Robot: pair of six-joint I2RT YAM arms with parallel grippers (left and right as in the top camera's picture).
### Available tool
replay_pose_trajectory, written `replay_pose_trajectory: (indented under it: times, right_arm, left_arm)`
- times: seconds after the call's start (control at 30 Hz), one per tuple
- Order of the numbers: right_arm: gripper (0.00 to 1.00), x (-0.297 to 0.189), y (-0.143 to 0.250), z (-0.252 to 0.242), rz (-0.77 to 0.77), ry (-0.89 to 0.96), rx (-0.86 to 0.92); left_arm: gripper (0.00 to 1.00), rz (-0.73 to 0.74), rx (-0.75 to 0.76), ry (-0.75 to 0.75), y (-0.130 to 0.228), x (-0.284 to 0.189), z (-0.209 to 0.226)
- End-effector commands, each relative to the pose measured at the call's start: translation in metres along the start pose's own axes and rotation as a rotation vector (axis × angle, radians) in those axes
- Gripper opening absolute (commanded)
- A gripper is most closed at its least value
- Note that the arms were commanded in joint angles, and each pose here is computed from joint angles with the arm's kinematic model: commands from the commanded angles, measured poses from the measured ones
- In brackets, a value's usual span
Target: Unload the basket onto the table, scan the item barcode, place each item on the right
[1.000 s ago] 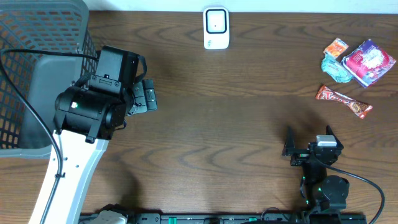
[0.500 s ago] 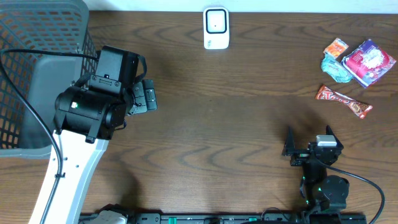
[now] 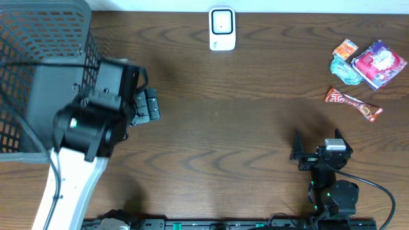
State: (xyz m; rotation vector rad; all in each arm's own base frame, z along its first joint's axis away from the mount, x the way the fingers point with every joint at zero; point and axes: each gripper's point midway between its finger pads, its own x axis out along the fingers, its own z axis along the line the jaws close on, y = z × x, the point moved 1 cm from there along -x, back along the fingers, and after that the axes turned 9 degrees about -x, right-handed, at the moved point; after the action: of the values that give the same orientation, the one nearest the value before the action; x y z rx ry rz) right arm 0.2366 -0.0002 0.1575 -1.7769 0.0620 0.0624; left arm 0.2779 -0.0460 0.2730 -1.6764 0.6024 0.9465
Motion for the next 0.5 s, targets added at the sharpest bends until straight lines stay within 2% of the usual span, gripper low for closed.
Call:
replay_pose_trajectory:
  times: [0.0,0.13,0.37,0.47]
  right_arm:
    - [0.99,0.000,0.001,-0.002,0.000,0.006,-0.011]
    - [0.99,0.000,0.001,-0.002,0.000,0.006,-0.011]
    - [0.99,0.000,0.001,-0.002,0.000,0.006,-0.011]
    - [0.99,0.000,0.001,-0.002,0.000,0.006,-0.011]
  left_arm:
    - [0.98,-0.059,-0.011,0.051,0.013,0.000,0.006]
    - [0.98,-0.138,-0.017,0.119,0.030,0.015,0.010]
    - [0.98,-0.146,-0.039,0.104,0.101,0.042,0.054]
    - [0.98,-0.193,-0.050,0.129,0.118,0.048,0.062]
